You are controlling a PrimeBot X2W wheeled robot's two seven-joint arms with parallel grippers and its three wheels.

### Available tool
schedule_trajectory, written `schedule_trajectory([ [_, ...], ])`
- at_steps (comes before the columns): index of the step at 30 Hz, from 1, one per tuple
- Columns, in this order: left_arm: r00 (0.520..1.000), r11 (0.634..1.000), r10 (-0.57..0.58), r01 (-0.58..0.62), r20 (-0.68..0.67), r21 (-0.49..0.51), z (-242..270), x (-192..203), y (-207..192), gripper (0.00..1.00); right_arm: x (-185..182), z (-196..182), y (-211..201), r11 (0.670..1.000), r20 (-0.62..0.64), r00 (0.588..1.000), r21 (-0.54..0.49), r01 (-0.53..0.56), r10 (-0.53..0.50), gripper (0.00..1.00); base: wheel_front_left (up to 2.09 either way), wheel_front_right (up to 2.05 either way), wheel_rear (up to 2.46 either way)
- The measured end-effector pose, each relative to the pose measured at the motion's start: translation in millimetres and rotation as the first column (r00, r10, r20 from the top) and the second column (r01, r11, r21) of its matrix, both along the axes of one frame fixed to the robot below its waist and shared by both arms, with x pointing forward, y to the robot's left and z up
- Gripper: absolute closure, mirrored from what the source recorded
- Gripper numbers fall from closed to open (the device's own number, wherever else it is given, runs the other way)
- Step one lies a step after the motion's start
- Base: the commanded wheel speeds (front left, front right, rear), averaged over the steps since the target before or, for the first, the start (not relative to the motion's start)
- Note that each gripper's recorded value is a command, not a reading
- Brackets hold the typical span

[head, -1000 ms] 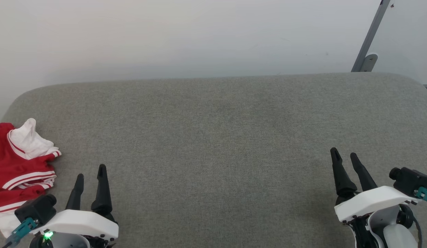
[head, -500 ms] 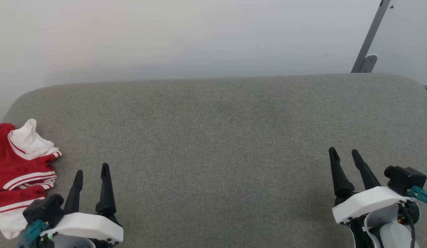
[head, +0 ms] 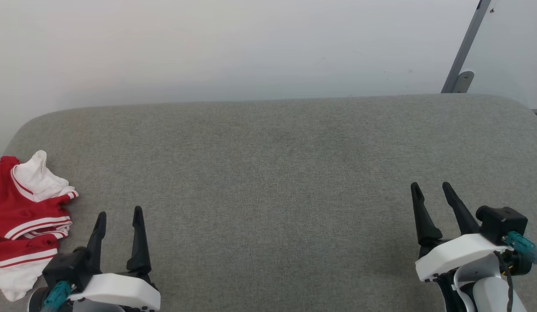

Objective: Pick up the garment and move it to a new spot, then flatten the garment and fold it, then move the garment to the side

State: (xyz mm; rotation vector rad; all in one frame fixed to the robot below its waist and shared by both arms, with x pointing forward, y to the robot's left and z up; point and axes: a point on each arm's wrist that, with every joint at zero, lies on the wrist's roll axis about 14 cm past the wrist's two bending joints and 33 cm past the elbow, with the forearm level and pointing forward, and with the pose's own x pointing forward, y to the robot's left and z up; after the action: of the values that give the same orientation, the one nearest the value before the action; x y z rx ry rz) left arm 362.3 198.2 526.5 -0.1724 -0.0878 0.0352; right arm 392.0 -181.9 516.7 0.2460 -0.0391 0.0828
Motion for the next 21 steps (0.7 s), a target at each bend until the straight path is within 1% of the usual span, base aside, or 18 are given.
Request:
schedule_trajectory([
  [9,0.999,0.997,-0.011,0.009,0.031,0.079,6,-1,-3,0.00,0,4,0,0.997,0.023,1.000,-0.074,-0.001,0.003,0.00,0.00,0.00,0.00],
  [21,0.997,0.987,-0.025,0.014,0.066,0.159,12,-5,-7,0.00,0,10,2,0.987,0.057,0.998,-0.162,-0.005,0.014,0.00,0.00,0.00,0.00],
])
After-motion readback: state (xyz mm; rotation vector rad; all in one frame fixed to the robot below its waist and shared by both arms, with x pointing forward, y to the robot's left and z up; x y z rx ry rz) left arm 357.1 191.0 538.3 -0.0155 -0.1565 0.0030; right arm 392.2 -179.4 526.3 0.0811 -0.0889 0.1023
